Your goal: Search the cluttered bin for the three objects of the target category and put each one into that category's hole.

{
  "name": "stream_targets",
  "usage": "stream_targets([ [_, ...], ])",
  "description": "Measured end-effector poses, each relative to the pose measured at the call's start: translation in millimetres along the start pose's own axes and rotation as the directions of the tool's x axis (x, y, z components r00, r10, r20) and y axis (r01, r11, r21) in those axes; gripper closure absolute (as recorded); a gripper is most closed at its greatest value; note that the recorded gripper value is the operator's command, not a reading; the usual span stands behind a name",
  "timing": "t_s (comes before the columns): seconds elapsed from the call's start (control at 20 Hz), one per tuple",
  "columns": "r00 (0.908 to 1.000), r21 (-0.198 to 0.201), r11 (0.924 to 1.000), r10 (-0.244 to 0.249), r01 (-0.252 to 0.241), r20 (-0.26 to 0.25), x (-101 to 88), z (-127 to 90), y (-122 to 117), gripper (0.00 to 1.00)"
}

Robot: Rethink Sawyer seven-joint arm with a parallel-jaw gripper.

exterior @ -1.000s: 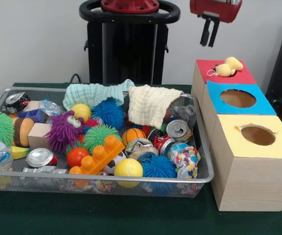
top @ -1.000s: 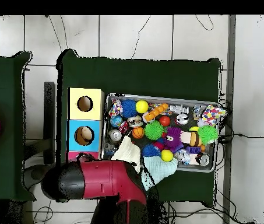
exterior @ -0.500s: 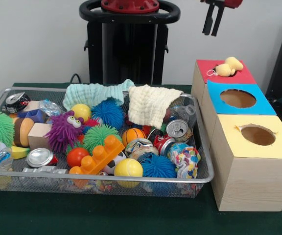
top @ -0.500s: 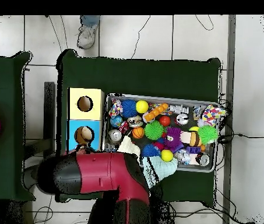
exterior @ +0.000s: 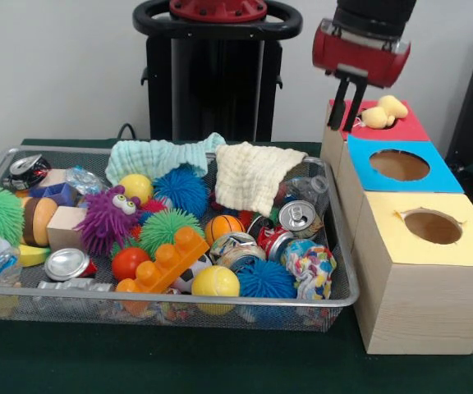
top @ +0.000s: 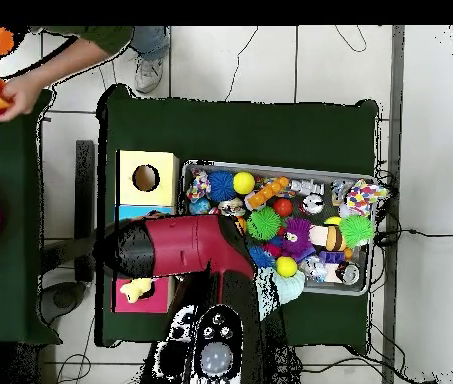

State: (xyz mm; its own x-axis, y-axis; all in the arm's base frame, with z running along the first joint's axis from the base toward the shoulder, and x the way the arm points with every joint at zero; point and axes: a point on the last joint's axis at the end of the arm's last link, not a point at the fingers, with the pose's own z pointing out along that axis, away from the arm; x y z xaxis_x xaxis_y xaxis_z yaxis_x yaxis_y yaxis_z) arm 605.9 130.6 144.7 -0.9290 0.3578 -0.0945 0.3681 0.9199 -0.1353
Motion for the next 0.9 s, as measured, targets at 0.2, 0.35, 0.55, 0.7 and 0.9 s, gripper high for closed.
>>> stream_targets([
  [0.2, 1.0000, 0.019, 0.9998, -0.005, 0.005, 0.001, -14.1, 25, 3, 1.00],
  [0.35, 1.0000, 0.027, 0.9996, 0.000, 0.000, 0.002, -19.5, 33, 6, 1.00],
  [0.55, 0.9999, 0.016, 0.9997, 0.017, -0.017, 0.001, -21.1, 30, 22, 1.00],
  [0.7, 0.9993, -0.007, 0.9994, 0.034, -0.034, -0.015, -17.8, 22, 37, 1.00],
  [0.9, 0.9956, -0.062, 0.9944, 0.083, -0.086, -0.043, -11.7, 6, 63, 1.00],
])
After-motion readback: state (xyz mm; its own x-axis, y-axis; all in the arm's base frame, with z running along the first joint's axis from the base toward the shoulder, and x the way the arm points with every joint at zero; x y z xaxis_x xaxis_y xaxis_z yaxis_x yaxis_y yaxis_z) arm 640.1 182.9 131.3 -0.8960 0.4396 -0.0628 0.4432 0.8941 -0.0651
